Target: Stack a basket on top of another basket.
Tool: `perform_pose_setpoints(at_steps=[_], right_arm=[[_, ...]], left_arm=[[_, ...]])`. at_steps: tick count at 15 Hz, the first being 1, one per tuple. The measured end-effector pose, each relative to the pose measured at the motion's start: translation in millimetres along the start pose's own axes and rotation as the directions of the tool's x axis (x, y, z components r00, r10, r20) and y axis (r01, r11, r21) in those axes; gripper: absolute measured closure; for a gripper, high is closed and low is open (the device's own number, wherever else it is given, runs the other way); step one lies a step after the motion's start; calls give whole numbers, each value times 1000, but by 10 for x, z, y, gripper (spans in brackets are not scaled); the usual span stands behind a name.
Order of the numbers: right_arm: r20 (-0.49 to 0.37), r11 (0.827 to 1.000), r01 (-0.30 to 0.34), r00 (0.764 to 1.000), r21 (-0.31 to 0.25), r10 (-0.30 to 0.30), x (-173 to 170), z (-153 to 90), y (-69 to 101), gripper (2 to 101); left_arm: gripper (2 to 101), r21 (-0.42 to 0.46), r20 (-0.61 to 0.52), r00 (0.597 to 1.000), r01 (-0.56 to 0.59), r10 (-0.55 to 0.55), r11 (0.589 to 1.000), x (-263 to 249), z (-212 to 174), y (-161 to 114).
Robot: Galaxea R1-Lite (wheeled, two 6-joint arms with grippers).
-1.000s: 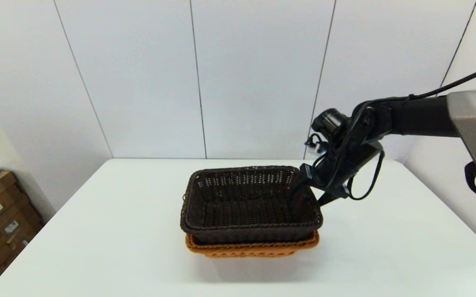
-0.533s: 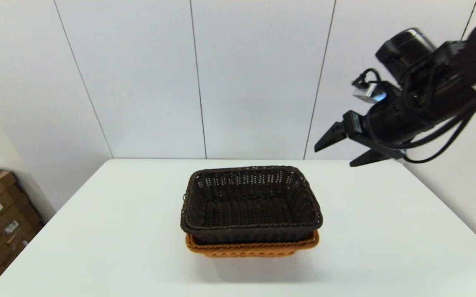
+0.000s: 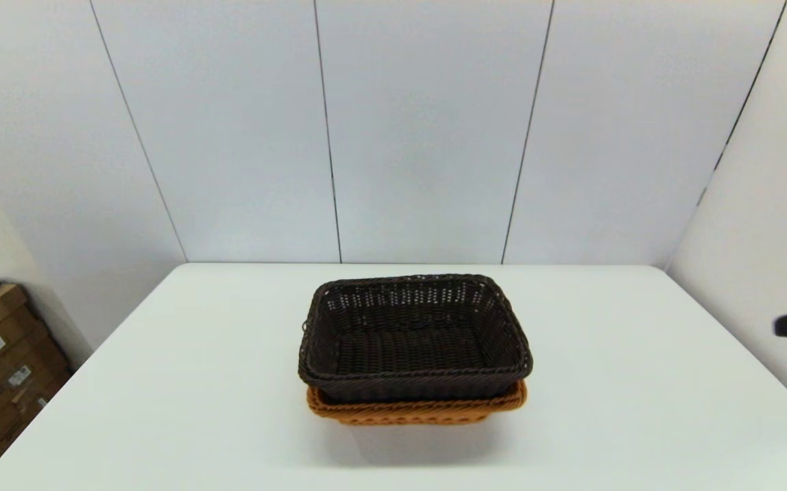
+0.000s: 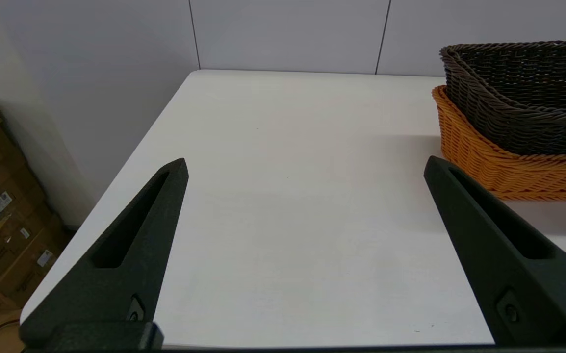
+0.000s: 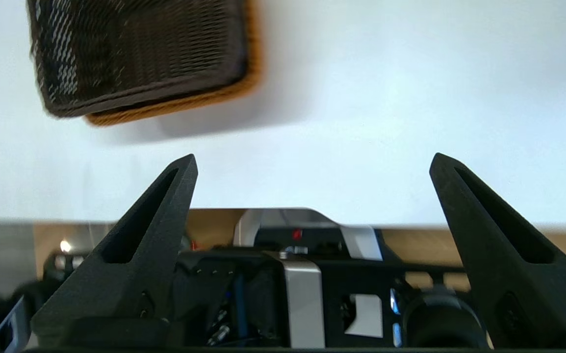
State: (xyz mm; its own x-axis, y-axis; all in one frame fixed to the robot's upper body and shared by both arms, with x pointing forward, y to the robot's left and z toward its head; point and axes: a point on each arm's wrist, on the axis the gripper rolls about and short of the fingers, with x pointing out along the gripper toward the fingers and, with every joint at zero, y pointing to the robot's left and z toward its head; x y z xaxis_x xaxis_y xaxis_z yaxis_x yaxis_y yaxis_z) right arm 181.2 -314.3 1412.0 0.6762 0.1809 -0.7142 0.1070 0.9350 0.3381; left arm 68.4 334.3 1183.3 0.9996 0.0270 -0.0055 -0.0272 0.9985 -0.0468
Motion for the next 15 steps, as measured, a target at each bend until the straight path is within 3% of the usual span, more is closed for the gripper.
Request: perform_pose_setpoints(at_steps=[4,8,10,12,15], right_arm=[[185,990,34,981,137,-60,-418,-708,-379,63],[345,979,23,934,200,-93,-583,-1316,-495,55],[388,983,4,918,186,-77,-584,-1550,-540,53],[411,991,-9,911,134,-47,-555,-1746,-592,52],[419,998,13,907,63,-38,-501,-1867,-639,52]], left_arm=[[54,0,0,1000,0,0,1000,0,0,0],[54,0,0,1000,0,0,1000,0,0,0],[54,0,0,1000,0,0,1000,0,-1,0],[54,0,0,1000,0,0,1000,0,-1,0],[54,0,0,1000,0,0,1000,0,-1,0]])
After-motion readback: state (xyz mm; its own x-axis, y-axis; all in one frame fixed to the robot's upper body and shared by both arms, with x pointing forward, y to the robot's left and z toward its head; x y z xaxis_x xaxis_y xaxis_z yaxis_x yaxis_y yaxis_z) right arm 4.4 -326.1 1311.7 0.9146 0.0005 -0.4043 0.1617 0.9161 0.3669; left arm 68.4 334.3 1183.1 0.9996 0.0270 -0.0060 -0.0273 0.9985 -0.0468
